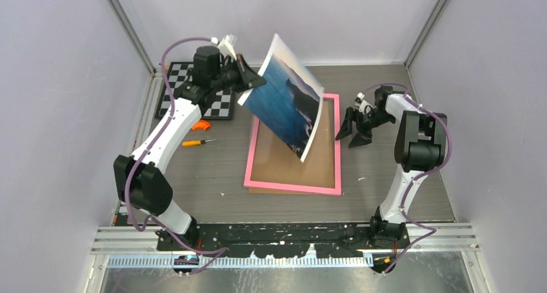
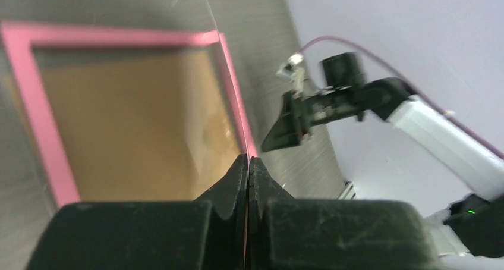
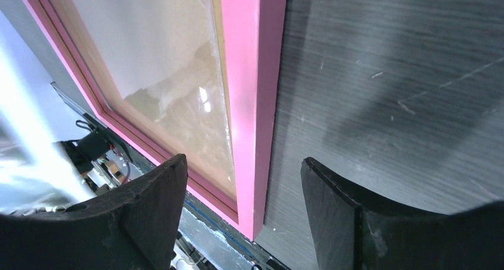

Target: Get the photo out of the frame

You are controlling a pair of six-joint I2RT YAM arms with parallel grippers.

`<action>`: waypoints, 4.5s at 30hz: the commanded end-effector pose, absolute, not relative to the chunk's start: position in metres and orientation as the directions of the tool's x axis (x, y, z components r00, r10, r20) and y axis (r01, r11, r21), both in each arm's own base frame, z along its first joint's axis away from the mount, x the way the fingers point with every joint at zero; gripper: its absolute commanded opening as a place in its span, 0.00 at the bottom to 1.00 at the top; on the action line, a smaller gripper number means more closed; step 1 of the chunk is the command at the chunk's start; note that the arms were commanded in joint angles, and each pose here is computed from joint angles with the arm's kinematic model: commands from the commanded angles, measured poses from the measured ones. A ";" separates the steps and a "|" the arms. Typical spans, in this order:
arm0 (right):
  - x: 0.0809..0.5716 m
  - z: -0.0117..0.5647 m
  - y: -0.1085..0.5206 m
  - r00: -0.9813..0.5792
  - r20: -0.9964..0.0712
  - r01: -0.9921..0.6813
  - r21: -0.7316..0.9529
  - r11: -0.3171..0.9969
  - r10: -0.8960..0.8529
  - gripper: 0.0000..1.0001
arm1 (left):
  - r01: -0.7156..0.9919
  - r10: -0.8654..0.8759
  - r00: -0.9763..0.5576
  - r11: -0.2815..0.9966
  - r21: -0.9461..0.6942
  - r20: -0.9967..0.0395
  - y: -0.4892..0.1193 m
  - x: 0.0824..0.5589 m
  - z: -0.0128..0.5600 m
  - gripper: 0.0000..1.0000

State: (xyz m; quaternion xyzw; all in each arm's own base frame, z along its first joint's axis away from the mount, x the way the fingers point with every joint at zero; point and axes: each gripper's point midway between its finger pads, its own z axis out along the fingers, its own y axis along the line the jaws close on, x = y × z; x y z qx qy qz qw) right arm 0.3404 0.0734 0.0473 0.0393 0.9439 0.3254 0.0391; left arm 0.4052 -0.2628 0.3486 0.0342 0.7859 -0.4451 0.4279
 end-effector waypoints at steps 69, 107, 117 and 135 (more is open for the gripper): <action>0.347 0.068 0.089 -0.992 -0.111 -0.016 0.574 0.819 0.059 0.65 | -0.026 -0.294 -0.920 0.706 -0.708 -0.259 -0.215 0.295 0.105 0.00; 0.376 0.035 0.082 -0.992 -0.128 -0.063 0.428 0.902 -0.009 0.79 | 0.185 -0.036 -0.900 0.871 -0.455 -0.434 -0.173 0.319 0.084 1.00; 0.372 0.015 0.121 -0.980 -0.121 -0.192 0.402 0.895 -0.156 0.78 | 0.162 -0.019 -0.956 0.798 -0.580 -0.294 -0.195 0.295 0.044 1.00; 0.376 0.109 0.141 -0.922 -0.336 -0.329 0.416 0.848 -0.193 0.99 | 0.235 0.023 -0.922 0.826 -0.512 -0.387 -0.158 0.294 0.105 1.00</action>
